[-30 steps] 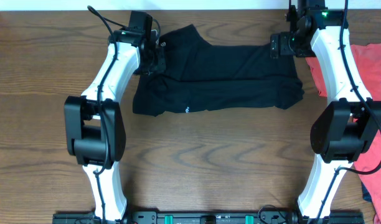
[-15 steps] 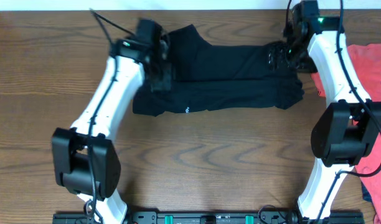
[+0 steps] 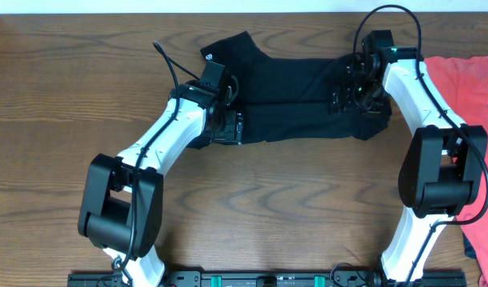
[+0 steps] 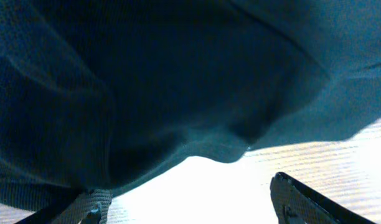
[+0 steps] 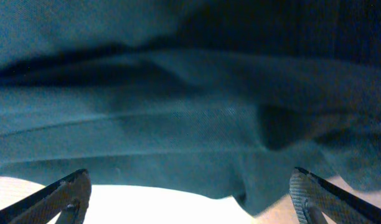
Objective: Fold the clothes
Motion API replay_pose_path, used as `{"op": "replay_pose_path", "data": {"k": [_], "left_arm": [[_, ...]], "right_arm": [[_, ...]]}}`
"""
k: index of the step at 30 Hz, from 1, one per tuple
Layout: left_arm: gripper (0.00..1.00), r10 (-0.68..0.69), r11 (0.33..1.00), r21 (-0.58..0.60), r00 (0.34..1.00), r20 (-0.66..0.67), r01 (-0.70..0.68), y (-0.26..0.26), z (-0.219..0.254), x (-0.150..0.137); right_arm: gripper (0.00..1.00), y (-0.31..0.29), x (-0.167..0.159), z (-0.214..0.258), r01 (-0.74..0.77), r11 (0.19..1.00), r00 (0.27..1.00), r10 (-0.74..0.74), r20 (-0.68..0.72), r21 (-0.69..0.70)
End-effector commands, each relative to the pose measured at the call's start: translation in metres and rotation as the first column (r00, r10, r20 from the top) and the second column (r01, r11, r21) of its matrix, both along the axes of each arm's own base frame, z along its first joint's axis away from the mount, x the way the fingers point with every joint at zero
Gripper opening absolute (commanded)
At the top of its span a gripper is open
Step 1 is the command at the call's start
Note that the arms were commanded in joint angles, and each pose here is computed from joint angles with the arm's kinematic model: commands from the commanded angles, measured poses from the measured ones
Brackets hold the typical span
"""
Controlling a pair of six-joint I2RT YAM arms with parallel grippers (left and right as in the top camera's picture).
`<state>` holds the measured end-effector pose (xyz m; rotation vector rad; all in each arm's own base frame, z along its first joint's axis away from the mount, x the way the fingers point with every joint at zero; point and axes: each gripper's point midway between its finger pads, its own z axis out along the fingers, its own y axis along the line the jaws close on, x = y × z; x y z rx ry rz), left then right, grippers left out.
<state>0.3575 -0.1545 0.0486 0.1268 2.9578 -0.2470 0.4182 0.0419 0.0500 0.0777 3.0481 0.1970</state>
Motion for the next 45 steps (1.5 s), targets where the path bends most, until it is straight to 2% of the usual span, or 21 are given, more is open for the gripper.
{"op": "replay_pose_path", "data": {"k": [1, 9, 13, 17, 22, 25, 26, 28, 29, 30, 31, 33, 34, 35, 36, 45], "left_arm": [[0.83, 0.019, 1.0, 0.006, 0.996, -0.084, -0.018, 0.003, -0.029, -0.005], [0.84, 0.011, 0.999, -0.029, 0.982, -0.187, -0.017, -0.005, -0.062, -0.016], [0.84, 0.009, 0.999, -0.036, 0.984, -0.179, -0.016, -0.007, -0.062, -0.014], [0.85, 0.008, 0.999, -0.039, 0.984, -0.18, -0.016, -0.007, -0.062, -0.014], [0.85, 0.008, 0.999, -0.04, 0.984, -0.18, -0.015, -0.008, -0.062, -0.014], [0.85, 0.007, 0.999, -0.042, 0.983, -0.182, -0.015, -0.008, -0.062, -0.015], [0.85, 0.007, 0.999, -0.042, 0.983, -0.183, -0.015, -0.008, -0.062, -0.015], [0.84, 0.007, 0.999, -0.041, 0.983, -0.185, -0.015, -0.008, -0.062, -0.015], [0.77, 0.007, 0.999, -0.04, 0.982, -0.187, -0.015, -0.007, -0.062, -0.016], [0.7, 0.007, 0.999, -0.04, 0.982, -0.188, -0.015, -0.007, -0.062, -0.016], [0.63, 0.007, 0.999, -0.04, 0.982, -0.189, -0.015, -0.007, -0.062, -0.016], [0.5, 0.008, 0.999, -0.038, 0.982, -0.191, -0.015, -0.007, -0.062, -0.017], [0.39, 0.006, 0.999, -0.037, 0.981, -0.195, -0.013, -0.006, -0.062, -0.018], [0.14, 0.001, 0.999, -0.033, 0.979, -0.202, -0.008, -0.006, -0.062, -0.02], [0.06, -0.001, 1.0, -0.03, 0.978, -0.21, -0.005, -0.005, -0.062, -0.022], [0.06, 0.009, 1.0, 0.012, 0.963, -0.269, -0.006, 0.006, -0.074, -0.043]], "right_arm": [[0.99, 0.014, -0.002, 0.004, -0.004, 0.998, 1.0, 0.003, 0.011, 0.063], [0.99, 0.015, -0.009, -0.018, 0.003, 0.998, 0.999, 0.001, -0.048, 0.069], [0.92, 0.015, -0.016, -0.03, 0.005, 0.998, 0.996, 0.001, -0.085, 0.068], [0.97, 0.017, -0.032, -0.052, 0.027, 0.997, 0.991, -0.017, -0.135, 0.076], [0.96, 0.02, -0.042, -0.068, 0.048, 0.994, 0.988, -0.033, -0.151, 0.097], [0.83, 0.021, -0.043, -0.071, 0.048, 0.993, 0.988, -0.032, -0.151, 0.105], [0.73, 0.021, -0.043, -0.071, 0.052, 0.993, 0.988, -0.036, -0.15, 0.105], [0.46, 0.021, -0.045, -0.073, 0.054, 0.993, 0.988, -0.037, -0.153, 0.105], [0.29, 0.021, -0.045, -0.073, 0.059, 0.993, 0.987, -0.042, -0.156, 0.104], [0.05, 0.021, -0.047, -0.074, 0.059, 0.993, 0.986, -0.043, -0.159, 0.103], [0.01, 0.021, -0.048, -0.075, 0.063, 0.993, 0.986, -0.046, -0.162, 0.102], [0.01, 0.02, -0.051, -0.077, 0.067, 0.993, 0.984, -0.049, -0.171, 0.101], [0.01, 0.02, -0.052, -0.078, 0.068, 0.993, 0.983, -0.049, -0.175, 0.1], [0.01, 0.02, -0.054, -0.078, 0.068, 0.993, 0.983, -0.049, -0.179, 0.098], [0.01, 0.019, -0.055, -0.079, 0.069, 0.993, 0.982, -0.051, -0.184, 0.093], [0.01, 0.013, -0.072, -0.089, 0.053, 0.997, 0.974, -0.039, -0.224, 0.056]]}}
